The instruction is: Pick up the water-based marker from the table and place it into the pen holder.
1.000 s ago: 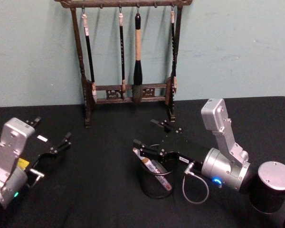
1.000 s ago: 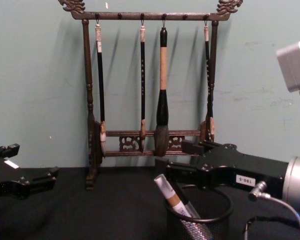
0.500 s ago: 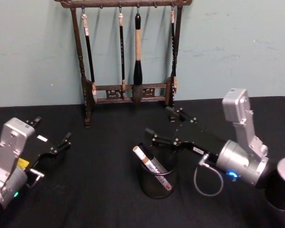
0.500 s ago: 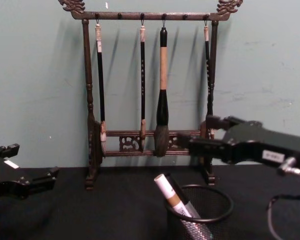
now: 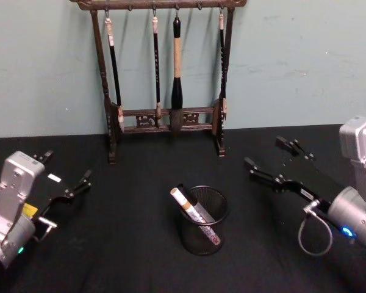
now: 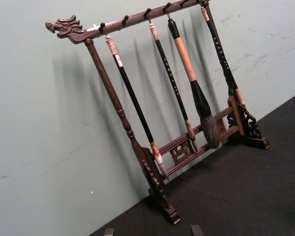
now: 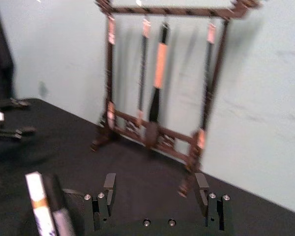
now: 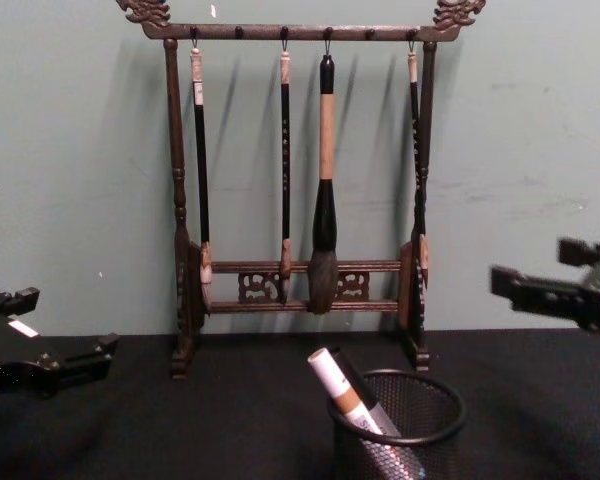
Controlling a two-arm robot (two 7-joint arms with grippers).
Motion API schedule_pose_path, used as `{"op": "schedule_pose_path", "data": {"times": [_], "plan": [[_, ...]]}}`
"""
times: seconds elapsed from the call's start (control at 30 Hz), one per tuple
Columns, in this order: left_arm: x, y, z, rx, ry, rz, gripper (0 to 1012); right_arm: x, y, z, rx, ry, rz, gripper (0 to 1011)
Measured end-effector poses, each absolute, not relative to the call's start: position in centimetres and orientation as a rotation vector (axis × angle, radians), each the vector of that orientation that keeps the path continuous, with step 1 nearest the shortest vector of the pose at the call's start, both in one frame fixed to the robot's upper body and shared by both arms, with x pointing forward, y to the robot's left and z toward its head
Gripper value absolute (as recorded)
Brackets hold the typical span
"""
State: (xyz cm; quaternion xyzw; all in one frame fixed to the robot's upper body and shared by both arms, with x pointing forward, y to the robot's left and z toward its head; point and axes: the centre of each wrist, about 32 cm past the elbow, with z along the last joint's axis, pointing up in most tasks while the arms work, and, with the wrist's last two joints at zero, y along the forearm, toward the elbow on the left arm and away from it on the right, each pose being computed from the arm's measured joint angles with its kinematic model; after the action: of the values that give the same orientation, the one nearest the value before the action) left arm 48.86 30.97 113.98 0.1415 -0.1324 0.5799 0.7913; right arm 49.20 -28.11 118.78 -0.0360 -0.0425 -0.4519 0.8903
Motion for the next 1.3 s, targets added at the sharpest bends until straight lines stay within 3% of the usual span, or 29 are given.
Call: {"op": "schedule_pose_path", "data": {"times": [0.23, 0.57, 1.3], "plan": [[48.9, 31.0, 114.0, 0.304, -0.285, 1.248, 1008, 47.5, -29.5, 115.7, -0.168, -0.041, -1.079, 1000], [48.9, 31.0, 114.0, 0.304, -0.285, 1.248, 1008, 47.3, -29.2, 113.9, -0.176, -0.029, -1.108, 1000], [48.9, 31.0, 114.0, 0.304, -0.285, 1.248, 1008, 47.4, -29.2, 114.1, -0.175, -0.029, -1.103, 1000]]}}
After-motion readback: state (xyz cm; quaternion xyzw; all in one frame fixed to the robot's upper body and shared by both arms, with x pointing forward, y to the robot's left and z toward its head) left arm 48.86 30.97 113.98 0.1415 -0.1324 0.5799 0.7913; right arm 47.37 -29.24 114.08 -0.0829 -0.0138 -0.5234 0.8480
